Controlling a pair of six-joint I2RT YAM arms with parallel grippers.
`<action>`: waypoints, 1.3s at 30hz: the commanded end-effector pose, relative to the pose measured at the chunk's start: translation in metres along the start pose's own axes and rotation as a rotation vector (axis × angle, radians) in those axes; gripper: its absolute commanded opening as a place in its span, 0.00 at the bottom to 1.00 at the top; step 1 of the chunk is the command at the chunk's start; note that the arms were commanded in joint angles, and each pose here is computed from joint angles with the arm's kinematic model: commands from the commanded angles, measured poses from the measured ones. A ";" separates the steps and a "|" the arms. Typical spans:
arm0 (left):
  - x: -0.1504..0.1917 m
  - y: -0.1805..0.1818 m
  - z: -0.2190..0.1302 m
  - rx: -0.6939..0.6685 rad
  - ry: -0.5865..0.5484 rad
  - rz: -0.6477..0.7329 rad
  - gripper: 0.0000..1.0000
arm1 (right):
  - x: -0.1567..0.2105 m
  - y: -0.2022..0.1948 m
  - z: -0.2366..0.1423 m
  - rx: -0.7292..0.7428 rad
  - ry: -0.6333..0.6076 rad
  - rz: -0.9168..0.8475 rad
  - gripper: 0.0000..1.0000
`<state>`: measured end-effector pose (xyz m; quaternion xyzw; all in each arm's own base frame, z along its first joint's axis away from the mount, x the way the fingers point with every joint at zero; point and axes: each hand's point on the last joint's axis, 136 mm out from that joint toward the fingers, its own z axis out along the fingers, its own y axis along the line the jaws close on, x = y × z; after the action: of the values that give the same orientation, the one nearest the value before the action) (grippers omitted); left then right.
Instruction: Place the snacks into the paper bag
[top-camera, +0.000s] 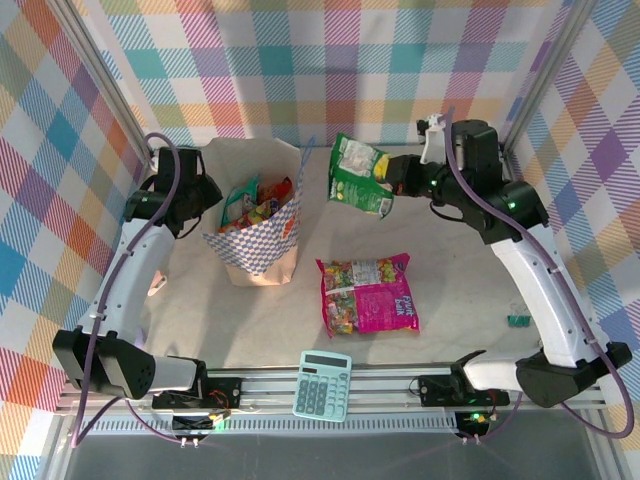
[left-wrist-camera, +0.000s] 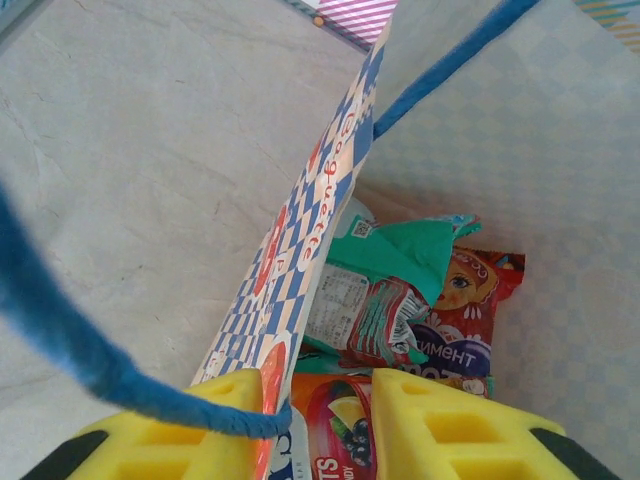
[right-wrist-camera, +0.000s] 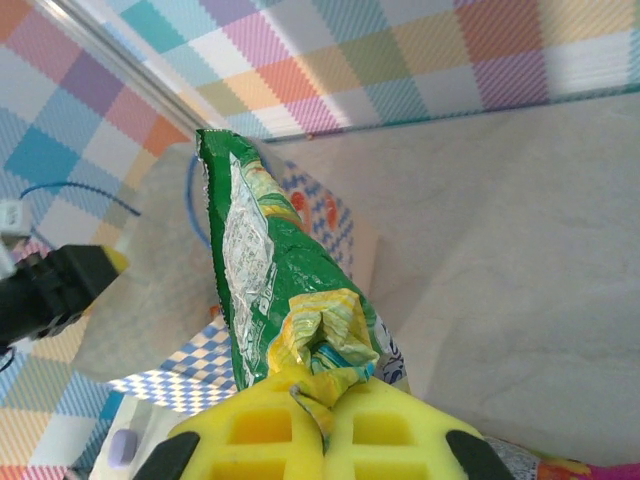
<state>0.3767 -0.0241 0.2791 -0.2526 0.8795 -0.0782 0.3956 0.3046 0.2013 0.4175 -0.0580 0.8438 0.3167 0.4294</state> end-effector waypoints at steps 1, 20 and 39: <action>-0.004 0.001 -0.006 0.038 -0.020 -0.041 0.30 | -0.015 0.026 -0.019 -0.049 -0.062 -0.063 0.00; -0.003 0.014 0.000 0.039 -0.012 -0.084 0.25 | -0.036 0.039 -0.070 0.026 -0.197 -0.144 0.00; -0.005 0.021 -0.007 0.034 -0.019 -0.089 0.24 | -0.046 0.114 0.009 -0.253 -0.115 -0.210 0.00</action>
<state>0.3707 -0.0079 0.2710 -0.2842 0.8695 -0.1038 0.3904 0.3026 0.2729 0.4613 -0.1558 0.8096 0.3299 0.4598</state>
